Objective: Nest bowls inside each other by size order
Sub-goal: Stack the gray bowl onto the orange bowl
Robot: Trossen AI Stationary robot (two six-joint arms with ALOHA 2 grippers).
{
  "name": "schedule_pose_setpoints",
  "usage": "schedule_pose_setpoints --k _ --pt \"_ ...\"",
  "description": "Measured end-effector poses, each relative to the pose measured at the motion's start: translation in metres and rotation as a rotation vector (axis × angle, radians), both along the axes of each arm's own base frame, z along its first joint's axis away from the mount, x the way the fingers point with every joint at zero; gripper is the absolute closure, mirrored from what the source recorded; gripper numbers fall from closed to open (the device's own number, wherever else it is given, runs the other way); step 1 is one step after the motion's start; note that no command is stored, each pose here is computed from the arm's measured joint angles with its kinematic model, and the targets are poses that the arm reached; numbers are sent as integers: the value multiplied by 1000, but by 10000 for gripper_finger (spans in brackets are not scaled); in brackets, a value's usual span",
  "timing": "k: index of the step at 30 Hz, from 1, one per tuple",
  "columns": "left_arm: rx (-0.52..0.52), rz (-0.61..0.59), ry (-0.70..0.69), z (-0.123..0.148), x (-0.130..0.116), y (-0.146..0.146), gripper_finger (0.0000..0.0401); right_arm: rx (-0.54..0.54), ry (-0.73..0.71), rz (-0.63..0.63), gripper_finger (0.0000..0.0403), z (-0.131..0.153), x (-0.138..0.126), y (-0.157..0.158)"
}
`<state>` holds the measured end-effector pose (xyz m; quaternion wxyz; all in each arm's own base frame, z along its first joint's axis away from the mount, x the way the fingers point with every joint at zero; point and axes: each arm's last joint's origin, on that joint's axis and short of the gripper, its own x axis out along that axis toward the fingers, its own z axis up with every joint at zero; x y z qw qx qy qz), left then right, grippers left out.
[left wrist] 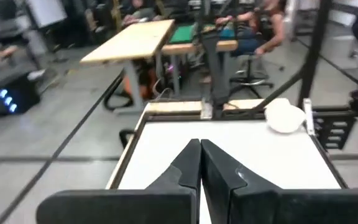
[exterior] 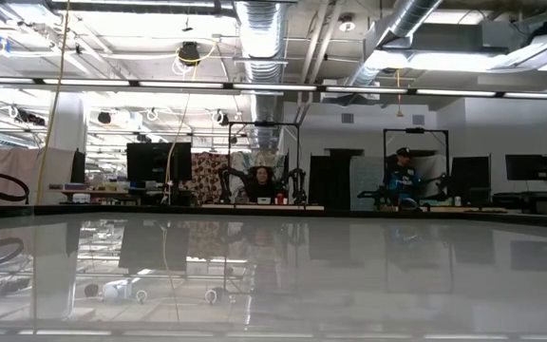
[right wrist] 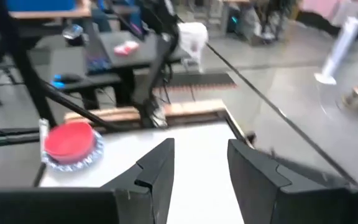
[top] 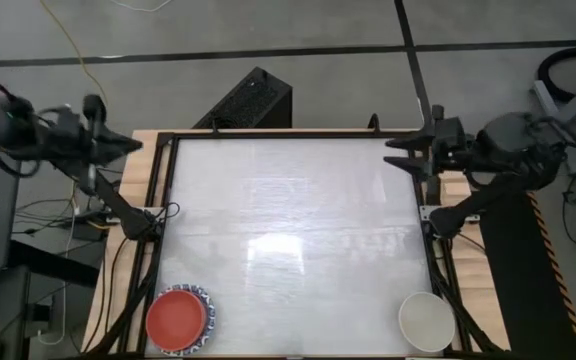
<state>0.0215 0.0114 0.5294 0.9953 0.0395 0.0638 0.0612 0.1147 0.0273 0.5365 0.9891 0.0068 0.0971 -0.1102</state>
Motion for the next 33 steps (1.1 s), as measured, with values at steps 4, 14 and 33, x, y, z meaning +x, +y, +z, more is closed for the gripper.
schedule_pose_setpoints --k 4,14,33 --pt "-69 50 15 -35 14 -15 401 71 26 -62 242 -35 -15 -11" --pt "-239 135 -97 -125 48 -50 401 339 -123 -7 255 -117 -58 -23" --pt "-471 174 -96 -203 66 -71 401 704 250 86 255 -206 -17 -1"
